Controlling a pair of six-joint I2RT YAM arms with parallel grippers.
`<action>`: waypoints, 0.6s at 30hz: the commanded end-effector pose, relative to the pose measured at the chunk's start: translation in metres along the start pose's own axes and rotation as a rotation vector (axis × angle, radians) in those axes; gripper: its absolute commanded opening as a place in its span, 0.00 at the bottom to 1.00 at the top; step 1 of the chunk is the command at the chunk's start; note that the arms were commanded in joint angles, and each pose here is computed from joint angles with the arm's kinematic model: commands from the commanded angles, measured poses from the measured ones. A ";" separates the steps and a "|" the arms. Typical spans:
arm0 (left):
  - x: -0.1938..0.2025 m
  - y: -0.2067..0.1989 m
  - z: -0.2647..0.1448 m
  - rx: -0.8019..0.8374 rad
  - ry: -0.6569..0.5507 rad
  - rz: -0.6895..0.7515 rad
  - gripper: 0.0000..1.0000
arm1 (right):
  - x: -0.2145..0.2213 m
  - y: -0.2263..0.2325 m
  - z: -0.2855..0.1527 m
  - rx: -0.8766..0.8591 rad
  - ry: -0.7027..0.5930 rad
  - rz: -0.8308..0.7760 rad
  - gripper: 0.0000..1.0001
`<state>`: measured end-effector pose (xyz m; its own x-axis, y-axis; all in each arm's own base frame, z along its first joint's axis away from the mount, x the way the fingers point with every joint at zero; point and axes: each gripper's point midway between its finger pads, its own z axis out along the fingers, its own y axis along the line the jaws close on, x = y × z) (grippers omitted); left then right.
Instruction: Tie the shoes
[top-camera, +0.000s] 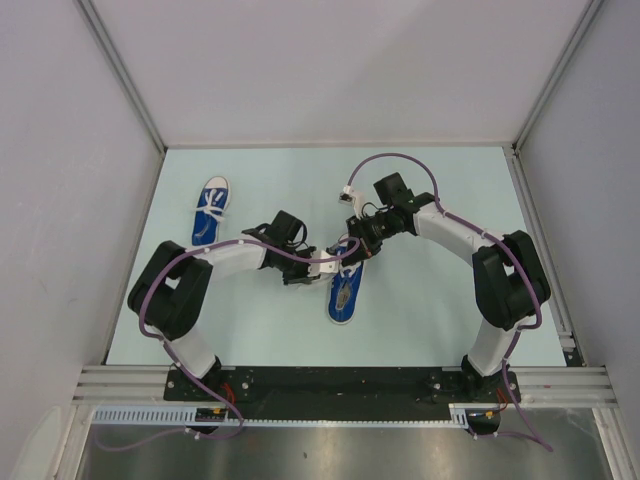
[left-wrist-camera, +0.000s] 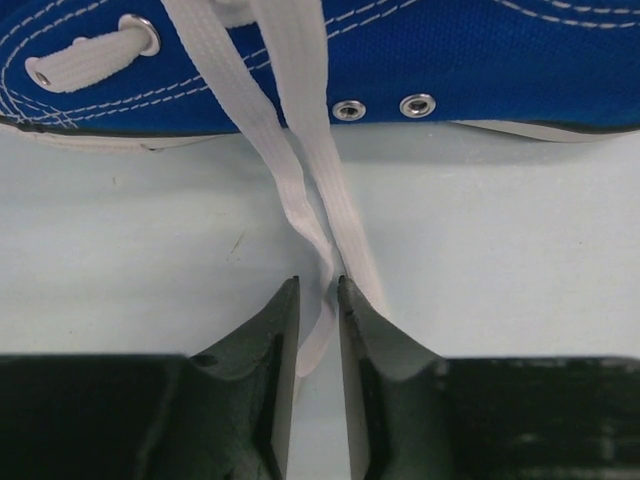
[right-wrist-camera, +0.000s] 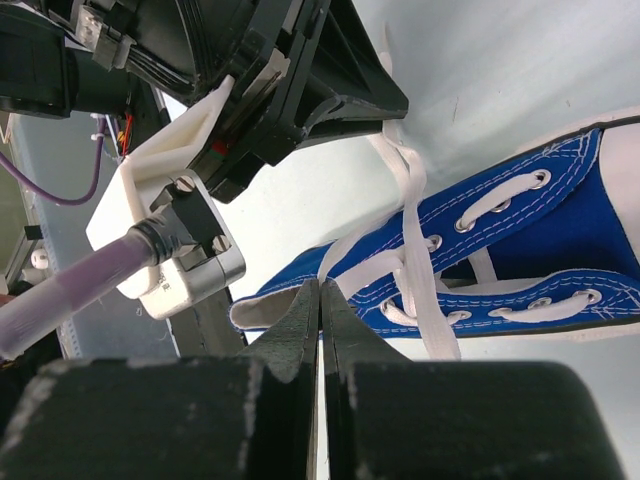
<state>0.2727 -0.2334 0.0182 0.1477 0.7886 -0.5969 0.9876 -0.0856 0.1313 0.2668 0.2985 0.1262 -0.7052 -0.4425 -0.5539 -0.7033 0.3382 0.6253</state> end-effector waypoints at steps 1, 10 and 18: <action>-0.011 0.018 -0.001 -0.033 -0.013 0.076 0.22 | -0.012 0.003 -0.002 -0.011 -0.018 -0.022 0.00; -0.037 0.017 -0.031 -0.068 -0.071 0.103 0.00 | -0.013 -0.002 -0.005 0.024 -0.024 -0.021 0.00; -0.071 -0.035 -0.080 0.039 -0.179 0.106 0.00 | -0.018 -0.008 -0.008 0.066 -0.039 -0.031 0.00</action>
<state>0.2567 -0.2327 0.0785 0.2119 0.7364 -0.6425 0.9749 -0.1131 0.1918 0.2713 0.2956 0.1226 -0.7066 -0.4422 -0.5524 -0.7045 0.3663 0.6079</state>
